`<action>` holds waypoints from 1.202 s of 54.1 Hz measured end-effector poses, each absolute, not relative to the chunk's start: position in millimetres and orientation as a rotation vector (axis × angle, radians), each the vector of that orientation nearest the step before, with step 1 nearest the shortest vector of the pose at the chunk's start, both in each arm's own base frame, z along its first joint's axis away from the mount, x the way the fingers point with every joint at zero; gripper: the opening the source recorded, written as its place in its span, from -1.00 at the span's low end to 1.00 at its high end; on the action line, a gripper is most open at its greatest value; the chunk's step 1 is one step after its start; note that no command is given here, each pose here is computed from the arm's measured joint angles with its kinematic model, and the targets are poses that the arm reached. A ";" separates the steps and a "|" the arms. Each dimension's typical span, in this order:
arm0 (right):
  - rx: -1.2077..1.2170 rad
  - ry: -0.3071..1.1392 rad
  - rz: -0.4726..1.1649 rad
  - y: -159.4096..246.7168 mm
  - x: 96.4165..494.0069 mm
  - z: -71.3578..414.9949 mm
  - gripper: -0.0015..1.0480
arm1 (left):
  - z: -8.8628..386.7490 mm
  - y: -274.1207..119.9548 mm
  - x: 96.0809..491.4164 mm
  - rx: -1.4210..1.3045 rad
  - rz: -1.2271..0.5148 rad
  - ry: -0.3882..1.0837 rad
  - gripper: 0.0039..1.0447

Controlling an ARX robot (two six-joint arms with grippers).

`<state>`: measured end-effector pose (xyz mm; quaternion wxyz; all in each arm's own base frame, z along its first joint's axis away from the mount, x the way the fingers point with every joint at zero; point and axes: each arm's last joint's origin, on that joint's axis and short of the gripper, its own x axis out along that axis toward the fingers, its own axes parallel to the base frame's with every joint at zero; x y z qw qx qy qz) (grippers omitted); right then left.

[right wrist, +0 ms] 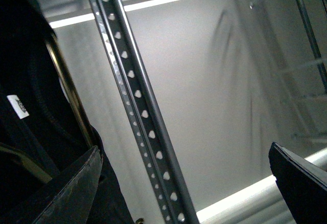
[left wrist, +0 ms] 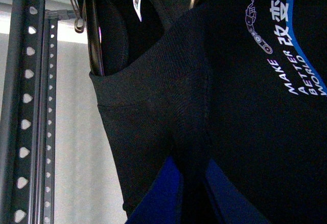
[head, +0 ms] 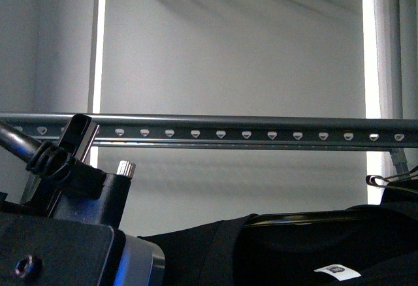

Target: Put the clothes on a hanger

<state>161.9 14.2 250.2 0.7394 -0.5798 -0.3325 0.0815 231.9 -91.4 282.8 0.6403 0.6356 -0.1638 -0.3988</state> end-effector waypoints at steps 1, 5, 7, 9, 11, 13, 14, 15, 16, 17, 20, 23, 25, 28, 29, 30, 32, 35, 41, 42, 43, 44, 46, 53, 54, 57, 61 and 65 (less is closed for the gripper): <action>-1.312 -0.735 0.192 16.2 168.2 247.4 0.86 | 282.8 -91.4 231.9 1.450 -0.910 -0.374 -0.91; -1.366 -0.721 0.220 19.0 178.4 238.6 0.86 | 282.8 -91.4 231.9 1.450 -0.909 -0.373 -0.91; -1.402 -0.716 0.232 20.1 183.1 233.1 0.86 | 282.8 -91.4 232.0 1.452 -0.907 -0.372 -0.91; -1.415 -0.708 0.233 20.7 185.9 230.0 0.86 | 282.8 -91.2 232.1 1.455 -0.904 -0.369 -0.91; -1.423 -0.709 0.229 20.9 186.5 228.7 0.86 | 282.8 -91.2 232.1 1.455 -0.904 -0.369 -0.91; -1.426 -0.710 0.223 20.9 186.1 227.4 0.86 | 282.8 -91.2 232.1 1.455 -0.904 -0.370 -0.91; -1.427 -0.709 0.220 20.8 185.6 226.2 0.86 | 282.8 -91.2 232.1 1.455 -0.904 -0.370 -0.91; -1.427 -0.706 0.218 20.7 184.8 224.9 0.86 | 282.8 -91.2 232.1 1.455 -0.905 -0.370 -0.91; -1.426 -0.702 0.218 20.6 184.0 223.3 0.86 | 282.8 -91.2 232.1 1.455 -0.904 -0.370 -0.91; -1.424 -0.693 0.217 20.5 182.8 220.7 0.86 | 282.8 -91.2 232.1 1.455 -0.904 -0.370 -0.91; -1.423 -0.683 0.224 20.3 180.3 215.1 0.86 | 282.8 -91.2 232.1 1.455 -0.905 -0.371 -0.91; -1.421 -0.673 0.229 19.8 178.4 209.0 0.86 | 282.8 -91.2 232.1 1.455 -0.905 -0.370 -0.91; -1.421 -0.668 0.229 19.2 177.1 206.5 0.86 | 282.8 -91.2 232.1 1.455 -0.905 -0.370 -0.91; -1.419 -0.662 0.225 18.4 175.3 204.4 0.86 | 282.8 -91.2 232.1 1.455 -0.905 -0.370 -0.91; -1.417 -0.657 0.224 18.0 173.9 203.5 0.86 | 282.8 -91.2 232.1 1.455 -0.905 -0.370 -0.91; -1.415 -0.652 0.223 17.6 172.4 202.6 0.86 | 282.8 -91.2 232.1 1.455 -0.905 -0.370 -0.91; -1.408 -0.642 0.224 16.5 168.5 201.2 0.86 | 282.8 -91.2 232.1 1.455 -0.905 -0.371 -0.91; -1.394 -0.623 0.224 14.1 161.8 200.1 0.86 | 282.8 -91.2 232.1 1.455 -0.905 -0.371 -0.91; -1.398 -0.614 0.208 9.0 159.2 197.9 0.86 | 282.8 -91.4 232.0 1.454 -0.907 -0.372 -0.91; -1.398 -0.612 0.208 8.7 159.8 197.4 0.86 | 282.8 -91.4 232.0 1.454 -0.907 -0.372 -0.91; -1.399 -0.608 0.206 8.0 161.0 196.3 0.86 | 282.8 -91.4 232.0 1.454 -0.907 -0.373 -0.91; -1.400 -0.606 0.206 7.7 161.7 195.7 0.86 | 282.8 -91.4 232.0 1.454 -0.908 -0.374 -0.91; -1.398 -0.593 0.208 6.8 165.3 192.2 0.86 | 282.8 -91.4 232.0 1.454 -0.908 -0.374 -0.91; -1.390 -0.540 0.203 4.8 185.1 185.9 0.86 | 282.9 -91.4 232.0 1.454 -0.908 -0.374 -0.91; -1.390 -0.537 0.203 4.6 186.2 185.7 0.86 | 282.9 -91.4 232.0 1.454 -0.908 -0.374 -0.91; -1.388 -0.526 0.202 4.3 189.0 184.8 0.86 | 283.0 -91.4 232.0 1.454 -0.907 -0.375 -0.91; -1.386 -0.512 0.203 4.1 190.3 182.8 0.86 | 283.0 -91.4 232.0 1.454 -0.907 -0.375 -0.91; -1.383 -0.497 0.208 4.1 191.7 180.3 0.86 | 283.0 -91.4 232.0 1.454 -0.907 -0.375 -0.91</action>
